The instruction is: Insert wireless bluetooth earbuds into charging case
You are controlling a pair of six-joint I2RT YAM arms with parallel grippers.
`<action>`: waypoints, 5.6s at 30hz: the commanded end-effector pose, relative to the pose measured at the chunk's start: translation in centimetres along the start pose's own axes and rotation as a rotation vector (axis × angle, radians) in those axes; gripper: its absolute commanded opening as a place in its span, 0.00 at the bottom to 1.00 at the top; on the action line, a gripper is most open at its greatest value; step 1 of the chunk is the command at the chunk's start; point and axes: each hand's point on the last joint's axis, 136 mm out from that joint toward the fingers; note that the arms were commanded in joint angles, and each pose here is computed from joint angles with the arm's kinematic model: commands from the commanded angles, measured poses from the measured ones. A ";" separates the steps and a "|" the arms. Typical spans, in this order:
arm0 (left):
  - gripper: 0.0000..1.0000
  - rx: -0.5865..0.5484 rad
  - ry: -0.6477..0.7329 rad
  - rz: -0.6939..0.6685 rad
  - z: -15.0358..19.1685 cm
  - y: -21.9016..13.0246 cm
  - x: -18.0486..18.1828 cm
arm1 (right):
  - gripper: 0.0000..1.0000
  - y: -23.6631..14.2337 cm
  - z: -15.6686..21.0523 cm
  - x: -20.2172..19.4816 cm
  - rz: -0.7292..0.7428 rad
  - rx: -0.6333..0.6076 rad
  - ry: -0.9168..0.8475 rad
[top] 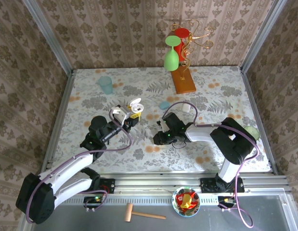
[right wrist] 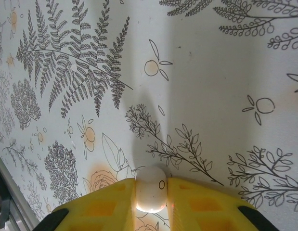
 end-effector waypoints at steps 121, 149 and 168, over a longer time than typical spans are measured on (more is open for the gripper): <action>0.22 -0.068 0.029 0.445 -1.6 0.7 -5.8 | 0.69 -19.4 -13.7 12.7 0.109 -0.257 -0.320; 0.22 -0.233 0.058 0.288 -5.0 1.7 -3.4 | 0.72 -20.7 -12.9 16.0 -0.794 -0.356 0.194; 0.29 -0.184 0.053 0.291 -4.0 2.2 -3.7 | 0.18 -18.9 -13.8 15.0 -0.842 -0.360 0.273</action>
Point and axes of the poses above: each hand's point on the last joint's axis, 136 mm out from that joint toward the fingers, its own y axis out along the fingers, its own x axis along the line the jaws close on, z = x × y, and after that the axes turned 6 degrees about -y, right-handed
